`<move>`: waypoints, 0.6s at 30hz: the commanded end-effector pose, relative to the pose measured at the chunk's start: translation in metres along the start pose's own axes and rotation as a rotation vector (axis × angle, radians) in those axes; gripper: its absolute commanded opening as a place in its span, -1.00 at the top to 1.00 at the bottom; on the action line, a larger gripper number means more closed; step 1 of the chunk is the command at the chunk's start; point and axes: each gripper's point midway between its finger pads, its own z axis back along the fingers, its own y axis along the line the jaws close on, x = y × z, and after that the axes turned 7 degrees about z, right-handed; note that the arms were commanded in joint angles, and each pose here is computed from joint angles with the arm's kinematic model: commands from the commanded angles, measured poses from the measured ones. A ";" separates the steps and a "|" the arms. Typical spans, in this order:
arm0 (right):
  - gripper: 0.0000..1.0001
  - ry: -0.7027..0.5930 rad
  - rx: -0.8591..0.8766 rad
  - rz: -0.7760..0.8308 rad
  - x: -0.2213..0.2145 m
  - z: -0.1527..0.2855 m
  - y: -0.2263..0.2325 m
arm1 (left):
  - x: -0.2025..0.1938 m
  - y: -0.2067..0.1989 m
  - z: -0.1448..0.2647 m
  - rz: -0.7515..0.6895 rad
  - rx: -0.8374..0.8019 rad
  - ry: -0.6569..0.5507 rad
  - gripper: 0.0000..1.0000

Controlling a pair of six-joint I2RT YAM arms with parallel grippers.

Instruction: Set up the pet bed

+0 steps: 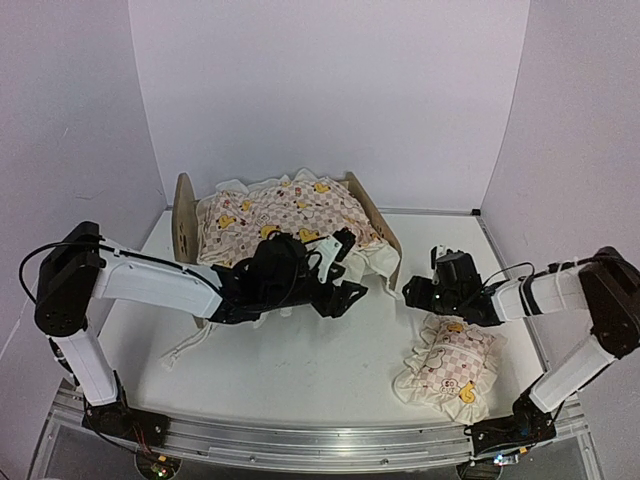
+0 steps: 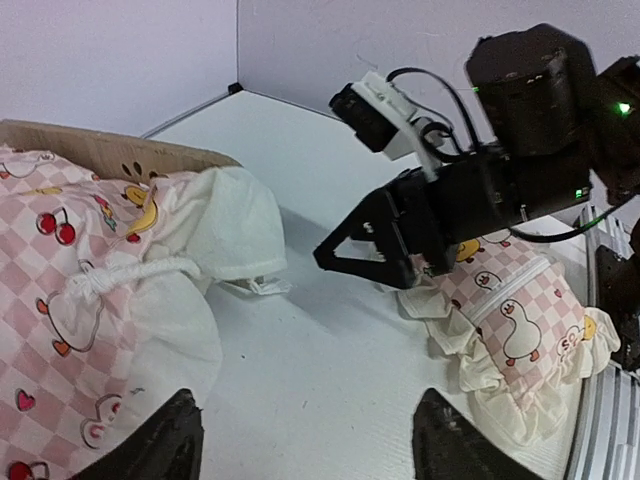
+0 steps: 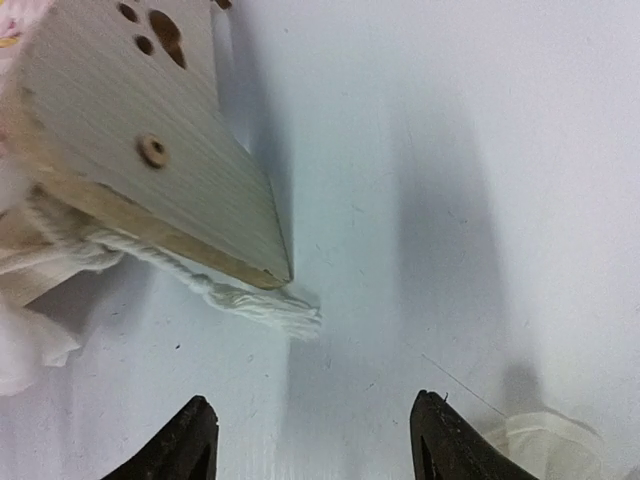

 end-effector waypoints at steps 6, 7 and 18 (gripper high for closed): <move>-0.56 -0.084 0.071 0.331 0.049 0.064 0.022 | 0.070 0.086 0.000 -0.274 0.042 0.020 -0.80; -0.56 -0.083 0.087 0.348 0.054 0.071 0.027 | 0.070 0.089 -0.005 -0.312 0.018 0.049 -0.79; -0.61 -0.210 0.284 0.412 0.089 0.148 0.064 | 0.049 0.101 -0.041 -0.546 -0.207 0.186 -0.40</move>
